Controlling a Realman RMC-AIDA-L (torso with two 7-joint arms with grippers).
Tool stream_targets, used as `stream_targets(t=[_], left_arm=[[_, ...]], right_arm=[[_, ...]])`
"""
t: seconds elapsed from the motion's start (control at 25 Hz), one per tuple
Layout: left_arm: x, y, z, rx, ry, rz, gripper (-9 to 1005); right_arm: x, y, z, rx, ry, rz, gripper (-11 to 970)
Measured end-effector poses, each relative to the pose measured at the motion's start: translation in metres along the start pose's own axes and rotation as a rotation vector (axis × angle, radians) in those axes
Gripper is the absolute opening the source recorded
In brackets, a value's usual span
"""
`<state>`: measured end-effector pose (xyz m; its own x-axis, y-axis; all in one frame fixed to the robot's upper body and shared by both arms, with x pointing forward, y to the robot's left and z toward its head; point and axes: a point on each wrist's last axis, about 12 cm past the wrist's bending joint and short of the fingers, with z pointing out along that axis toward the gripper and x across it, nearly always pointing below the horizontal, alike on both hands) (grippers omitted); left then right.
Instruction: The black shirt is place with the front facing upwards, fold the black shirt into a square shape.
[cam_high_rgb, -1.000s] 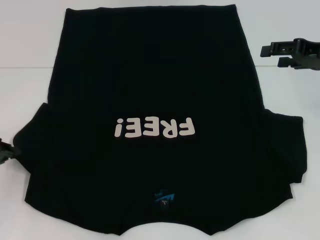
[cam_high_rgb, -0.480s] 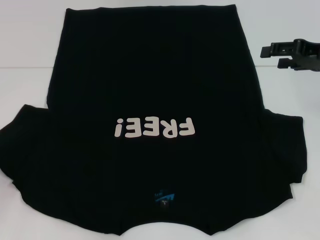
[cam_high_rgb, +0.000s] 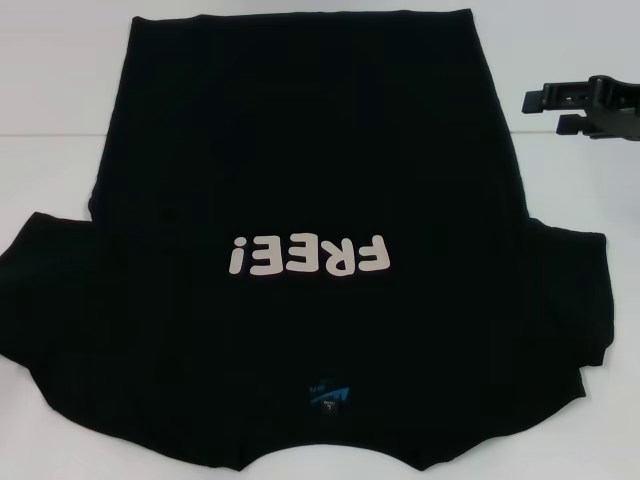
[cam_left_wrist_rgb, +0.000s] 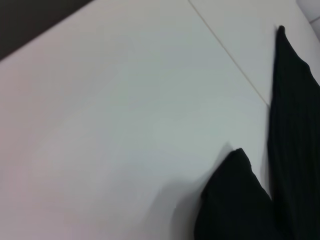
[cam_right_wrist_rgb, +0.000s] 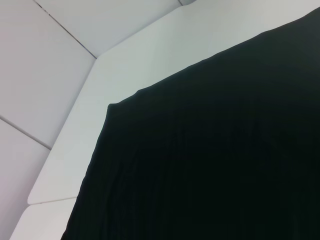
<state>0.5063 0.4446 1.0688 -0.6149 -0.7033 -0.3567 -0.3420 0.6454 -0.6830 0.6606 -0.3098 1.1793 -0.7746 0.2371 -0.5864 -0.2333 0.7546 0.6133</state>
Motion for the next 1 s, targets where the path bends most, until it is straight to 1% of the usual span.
stream_targets(t=[0.2, 0.32, 0.4, 0.48, 0.6, 0.64, 0.68, 0.8, 0.88, 0.92, 0.96, 1.0], left_arm=[[0.0, -0.002, 0.001, 0.008, 0.005, 0.003, 1], [0.001, -0.009, 0.003, 0.037, 0.029, 0.017, 1], [0.0, -0.018, 0.007, 0.067, 0.054, 0.036, 2], [-0.001, -0.032, 0.013, 0.104, 0.084, 0.077, 2], [-0.007, -0.053, 0.023, 0.126, 0.127, 0.152, 3], [-0.01, -0.068, 0.029, 0.134, 0.154, 0.2, 3], [-0.01, -0.068, 0.029, 0.134, 0.154, 0.2, 3], [-0.012, -0.094, 0.04, 0.17, 0.197, 0.268, 4], [-0.007, -0.109, 0.047, 0.192, 0.238, 0.314, 4], [-0.007, -0.109, 0.047, 0.192, 0.238, 0.314, 5], [0.001, -0.124, 0.056, 0.207, 0.289, 0.37, 5], [0.009, -0.134, 0.063, 0.213, 0.33, 0.416, 5]], right_arm=[[0.0, 0.0, 0.0, 0.002, -0.002, 0.0, 711], [0.0, -0.001, 0.0, 0.002, -0.002, 0.0, 709], [0.0, -0.001, 0.0, 0.002, -0.002, 0.0, 708], [-0.001, 0.0, 0.0, 0.002, -0.002, -0.001, 707], [-0.001, 0.001, 0.0, 0.0, -0.002, -0.002, 705], [-0.001, 0.001, 0.0, 0.0, -0.002, -0.002, 705], [-0.001, 0.001, 0.001, 0.0, -0.002, -0.002, 704], [0.0, 0.0, 0.0, 0.0, -0.002, 0.0, 703], [0.0, 0.0, 0.0, 0.001, -0.001, 0.001, 701], [0.001, -0.001, 0.0, 0.002, 0.0, 0.004, 701], [0.002, -0.002, 0.0, 0.002, 0.001, 0.006, 700], [0.003, -0.002, 0.0, 0.003, 0.002, 0.009, 700]])
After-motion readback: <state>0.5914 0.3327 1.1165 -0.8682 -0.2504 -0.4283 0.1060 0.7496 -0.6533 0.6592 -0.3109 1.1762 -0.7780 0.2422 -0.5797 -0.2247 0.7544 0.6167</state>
